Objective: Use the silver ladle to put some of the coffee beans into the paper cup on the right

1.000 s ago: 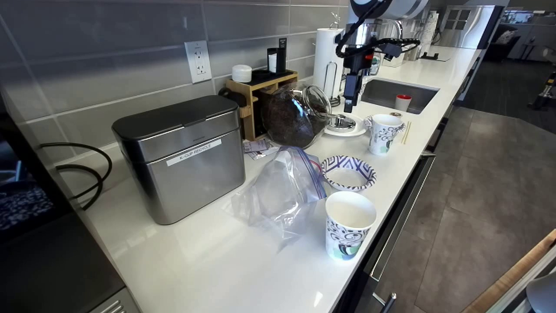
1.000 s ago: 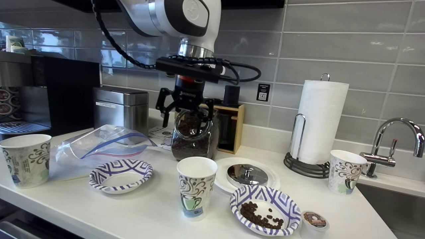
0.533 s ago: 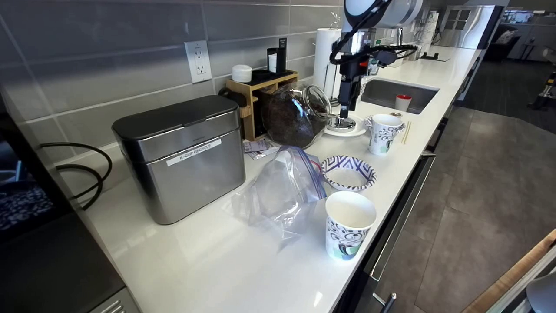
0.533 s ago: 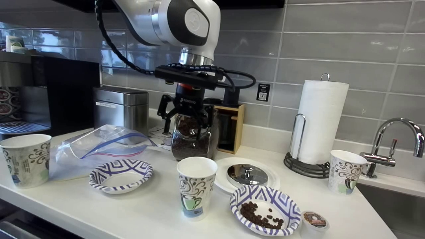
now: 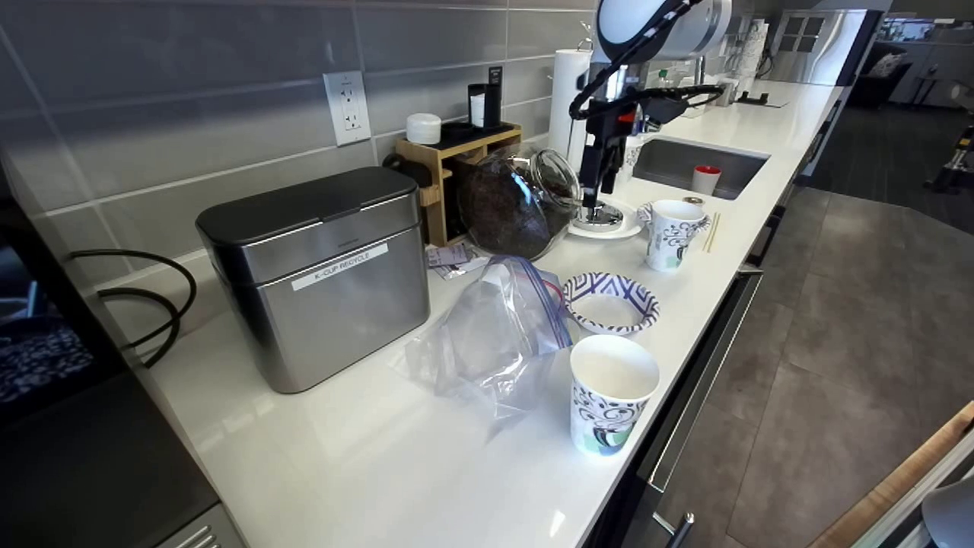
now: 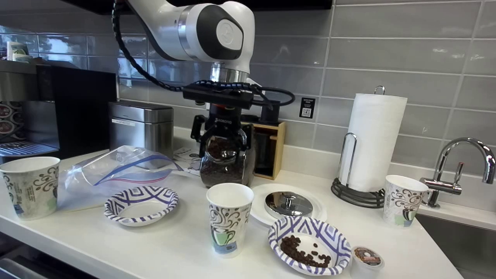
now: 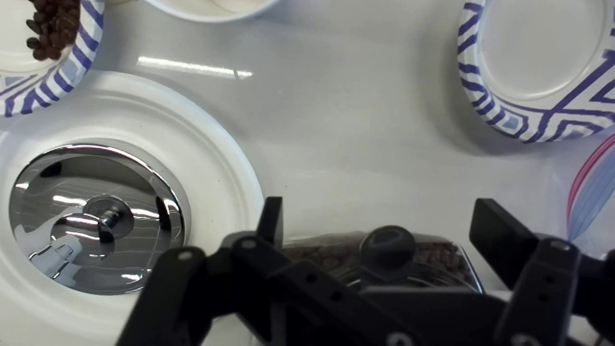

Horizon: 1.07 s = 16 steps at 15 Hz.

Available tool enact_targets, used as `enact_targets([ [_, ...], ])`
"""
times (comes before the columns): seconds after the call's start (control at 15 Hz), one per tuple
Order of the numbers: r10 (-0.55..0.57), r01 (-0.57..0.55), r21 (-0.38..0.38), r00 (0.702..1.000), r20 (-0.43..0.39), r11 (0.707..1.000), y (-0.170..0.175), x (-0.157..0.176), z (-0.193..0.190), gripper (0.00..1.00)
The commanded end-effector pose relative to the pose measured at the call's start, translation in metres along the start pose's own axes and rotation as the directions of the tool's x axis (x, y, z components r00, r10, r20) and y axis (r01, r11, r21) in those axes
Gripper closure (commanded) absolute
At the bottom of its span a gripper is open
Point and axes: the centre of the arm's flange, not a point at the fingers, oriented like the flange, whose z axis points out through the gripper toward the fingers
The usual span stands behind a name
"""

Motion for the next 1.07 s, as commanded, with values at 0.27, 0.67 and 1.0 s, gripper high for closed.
enact_targets([
  [0.27,0.008,-0.008,-0.019,1.000,-0.009,1.000,-0.007,0.021,0.009,0.00],
  [0.67,0.009,-0.009,-0.013,1.000,0.005,1.000,-0.004,0.025,0.014,0.00],
  [1.0,0.010,-0.010,-0.006,1.000,0.005,1.000,-0.003,0.028,0.018,0.42],
])
